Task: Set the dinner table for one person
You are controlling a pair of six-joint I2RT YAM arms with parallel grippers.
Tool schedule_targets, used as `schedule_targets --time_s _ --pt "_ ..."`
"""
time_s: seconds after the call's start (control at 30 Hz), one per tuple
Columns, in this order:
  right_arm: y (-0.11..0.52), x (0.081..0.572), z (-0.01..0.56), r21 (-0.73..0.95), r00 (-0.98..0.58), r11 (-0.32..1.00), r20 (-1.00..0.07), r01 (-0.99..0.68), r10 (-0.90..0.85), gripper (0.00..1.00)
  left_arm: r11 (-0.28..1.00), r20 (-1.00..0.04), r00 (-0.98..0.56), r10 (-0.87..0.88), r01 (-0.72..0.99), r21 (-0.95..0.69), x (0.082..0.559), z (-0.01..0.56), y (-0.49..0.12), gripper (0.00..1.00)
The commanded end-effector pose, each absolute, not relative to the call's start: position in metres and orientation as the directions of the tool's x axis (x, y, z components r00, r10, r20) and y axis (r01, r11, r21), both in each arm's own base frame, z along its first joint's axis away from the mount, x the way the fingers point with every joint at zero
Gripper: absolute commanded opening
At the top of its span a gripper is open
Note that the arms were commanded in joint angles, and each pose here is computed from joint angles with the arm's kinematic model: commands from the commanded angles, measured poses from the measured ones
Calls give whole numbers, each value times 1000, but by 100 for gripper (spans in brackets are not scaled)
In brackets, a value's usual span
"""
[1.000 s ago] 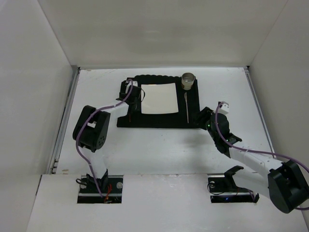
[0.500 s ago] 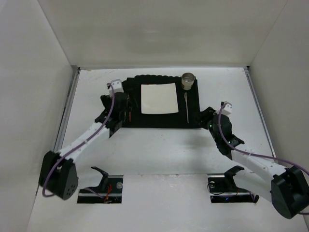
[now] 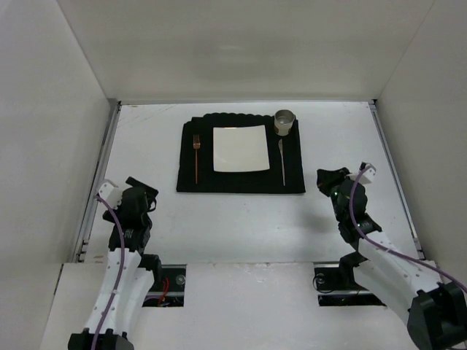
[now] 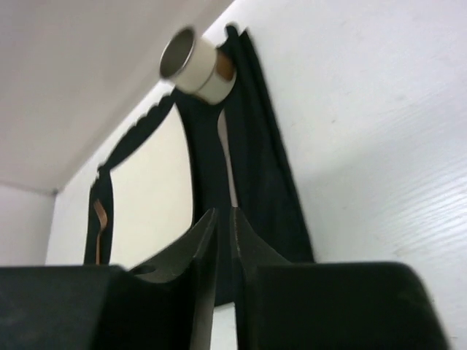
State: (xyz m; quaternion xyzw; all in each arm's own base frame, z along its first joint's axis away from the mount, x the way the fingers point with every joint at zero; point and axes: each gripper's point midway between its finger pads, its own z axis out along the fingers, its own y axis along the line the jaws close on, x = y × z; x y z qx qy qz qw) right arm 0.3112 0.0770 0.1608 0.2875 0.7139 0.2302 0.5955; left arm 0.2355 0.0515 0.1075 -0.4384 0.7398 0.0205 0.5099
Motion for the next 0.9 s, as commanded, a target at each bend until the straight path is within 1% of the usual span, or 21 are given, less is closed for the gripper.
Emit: schedule_targets --time_s 0.0,0.13,0.2,0.27,0.53,0.87 --pt "52 309 170 724 -17 668 -676 173 737 20 537 -732 -62 -678 -723 -436 225 100 58 100" --pt "43 305 172 735 21 654 -668 180 744 41 518 -711 -82 -699 -743 -423 230 90 55 100" --pt "44 307 168 731 14 656 -670 187 742 47 522 -705 -110 -700 -752 -401 234 82 53 100" --pt "46 310 168 722 -1 666 -678 187 735 50 529 -705 -121 -699 -751 -396 237 77 50 100" --pt "59 317 161 699 -57 692 -695 179 717 53 564 -711 -113 -694 -699 -440 247 81 39 100" --pt "66 318 160 702 -79 695 -692 159 717 54 584 -713 -139 -687 -690 -427 254 82 33 100"
